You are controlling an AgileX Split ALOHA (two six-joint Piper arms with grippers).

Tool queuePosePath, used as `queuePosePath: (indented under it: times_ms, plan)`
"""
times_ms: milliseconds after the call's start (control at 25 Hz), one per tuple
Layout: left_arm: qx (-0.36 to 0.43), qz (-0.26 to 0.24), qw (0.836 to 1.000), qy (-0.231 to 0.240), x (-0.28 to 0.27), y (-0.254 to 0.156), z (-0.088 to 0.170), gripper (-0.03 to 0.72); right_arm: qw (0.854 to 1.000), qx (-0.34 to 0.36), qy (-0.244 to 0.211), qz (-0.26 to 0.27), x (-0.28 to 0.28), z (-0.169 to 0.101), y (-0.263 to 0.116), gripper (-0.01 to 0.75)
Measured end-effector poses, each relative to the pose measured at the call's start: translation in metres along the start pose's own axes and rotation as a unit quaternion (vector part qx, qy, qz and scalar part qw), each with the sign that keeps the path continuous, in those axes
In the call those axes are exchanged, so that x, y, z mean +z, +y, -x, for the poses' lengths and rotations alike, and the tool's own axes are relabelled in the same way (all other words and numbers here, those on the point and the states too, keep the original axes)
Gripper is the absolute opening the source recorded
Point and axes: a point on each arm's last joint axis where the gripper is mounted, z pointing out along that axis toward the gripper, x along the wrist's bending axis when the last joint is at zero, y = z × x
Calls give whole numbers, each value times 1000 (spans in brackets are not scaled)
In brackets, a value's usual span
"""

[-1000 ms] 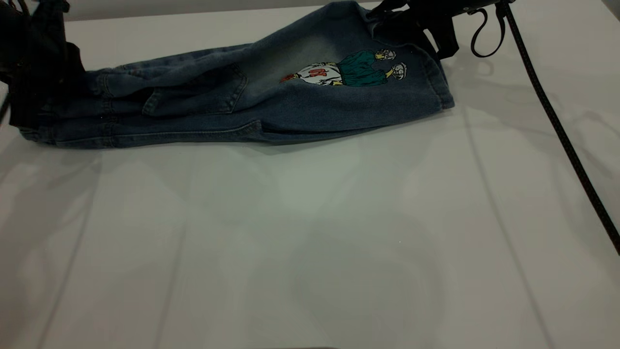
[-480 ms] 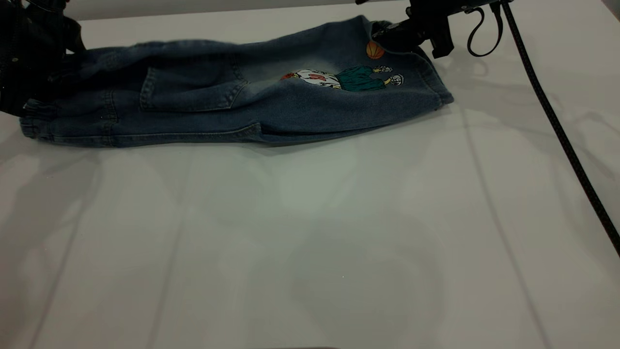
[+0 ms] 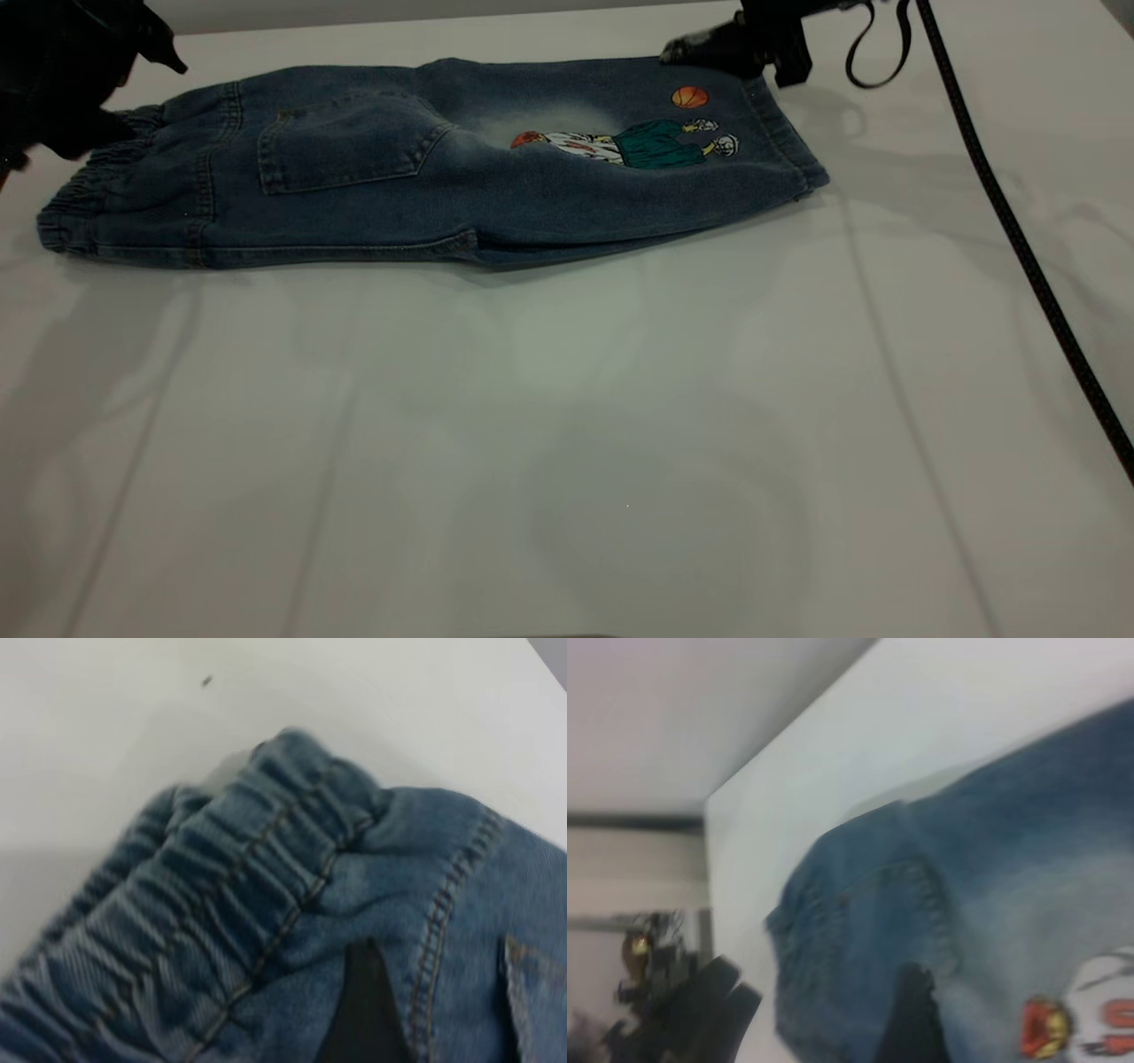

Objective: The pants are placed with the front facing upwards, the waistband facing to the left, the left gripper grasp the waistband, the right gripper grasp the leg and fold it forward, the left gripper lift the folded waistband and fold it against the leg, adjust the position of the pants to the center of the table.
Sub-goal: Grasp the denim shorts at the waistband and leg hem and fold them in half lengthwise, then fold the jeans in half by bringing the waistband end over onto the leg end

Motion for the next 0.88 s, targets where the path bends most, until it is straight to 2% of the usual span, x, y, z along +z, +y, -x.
queuePosePath:
  times_ms: [120,240,320,560,720,840,880]
  plan:
    - [112,-43,993,7,-16,8,5,489,998,-46,28,-21,-7,-19,-1,511]
    - [171,-80,981,50,-35,17,4,489,995,-83,34,-52,-8,-30,-8,514]
    - [183,-95,975,84,-45,24,-2,489,991,-104,26,-74,-4,-31,-16,515]
    - [199,-143,953,177,-58,43,-41,489,983,-133,26,-120,13,-42,-43,515]
    - [220,-185,937,199,-63,46,-51,482,982,-136,28,-129,17,-44,-49,515]
    - [273,-250,908,197,-68,46,-49,457,982,-138,28,-130,17,-44,-49,515]
    - [279,-263,903,192,-69,47,-46,449,981,-138,27,-130,17,-44,-49,515]
